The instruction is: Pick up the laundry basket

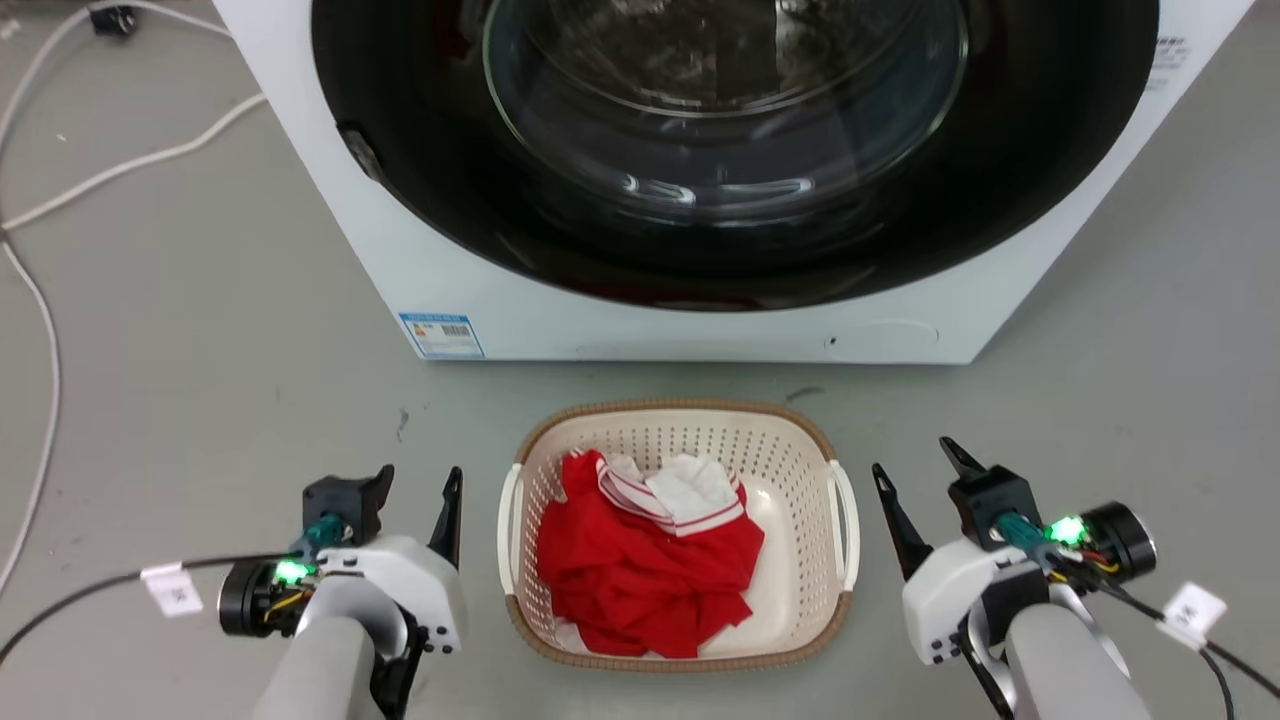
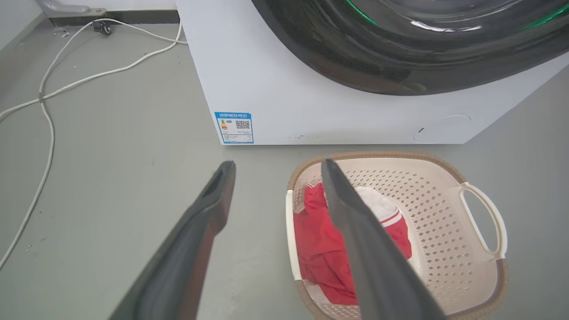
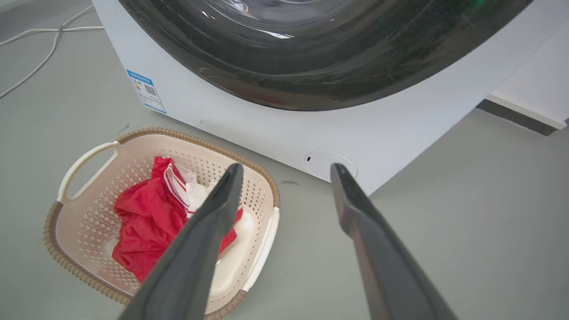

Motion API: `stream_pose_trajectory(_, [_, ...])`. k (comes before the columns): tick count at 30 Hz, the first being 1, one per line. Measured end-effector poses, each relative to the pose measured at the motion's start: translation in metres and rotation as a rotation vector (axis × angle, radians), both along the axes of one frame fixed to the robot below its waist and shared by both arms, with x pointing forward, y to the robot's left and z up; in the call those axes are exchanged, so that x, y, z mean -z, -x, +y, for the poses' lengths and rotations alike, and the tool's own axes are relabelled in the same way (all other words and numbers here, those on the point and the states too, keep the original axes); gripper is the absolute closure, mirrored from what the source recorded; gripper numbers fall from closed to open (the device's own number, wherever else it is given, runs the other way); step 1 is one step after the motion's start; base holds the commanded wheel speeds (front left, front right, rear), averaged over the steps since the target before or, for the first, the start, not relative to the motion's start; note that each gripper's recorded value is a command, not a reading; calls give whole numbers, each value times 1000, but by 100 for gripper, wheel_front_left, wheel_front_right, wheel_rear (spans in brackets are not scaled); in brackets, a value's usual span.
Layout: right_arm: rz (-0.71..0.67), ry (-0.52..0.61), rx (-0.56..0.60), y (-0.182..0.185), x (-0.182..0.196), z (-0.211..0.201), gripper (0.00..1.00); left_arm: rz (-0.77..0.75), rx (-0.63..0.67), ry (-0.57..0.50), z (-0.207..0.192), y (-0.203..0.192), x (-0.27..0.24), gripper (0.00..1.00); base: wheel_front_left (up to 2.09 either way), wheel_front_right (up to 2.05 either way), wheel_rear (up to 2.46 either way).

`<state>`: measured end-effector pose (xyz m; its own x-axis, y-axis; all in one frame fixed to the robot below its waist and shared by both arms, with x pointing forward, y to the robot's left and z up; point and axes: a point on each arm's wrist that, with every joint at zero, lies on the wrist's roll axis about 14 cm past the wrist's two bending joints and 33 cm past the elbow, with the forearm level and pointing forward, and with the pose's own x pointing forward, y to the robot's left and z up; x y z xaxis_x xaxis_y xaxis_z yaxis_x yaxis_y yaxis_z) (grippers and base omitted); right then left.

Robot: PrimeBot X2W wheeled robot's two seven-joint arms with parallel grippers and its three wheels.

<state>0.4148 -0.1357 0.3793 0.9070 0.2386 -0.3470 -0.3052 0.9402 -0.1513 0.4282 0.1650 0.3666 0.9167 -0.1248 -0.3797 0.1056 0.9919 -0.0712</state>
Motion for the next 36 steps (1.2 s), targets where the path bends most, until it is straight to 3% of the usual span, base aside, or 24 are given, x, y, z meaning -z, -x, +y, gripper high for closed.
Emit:
stream_pose_trajectory(19, [391,108,-75,-28,104,2,0,431,185,-57,-36,-20,103,0,0,0,0])
stream_pose_trajectory(36, [605,112,-84,-30,169,6,0,638,244,-111,-28,-23,169,0,0,0,0])
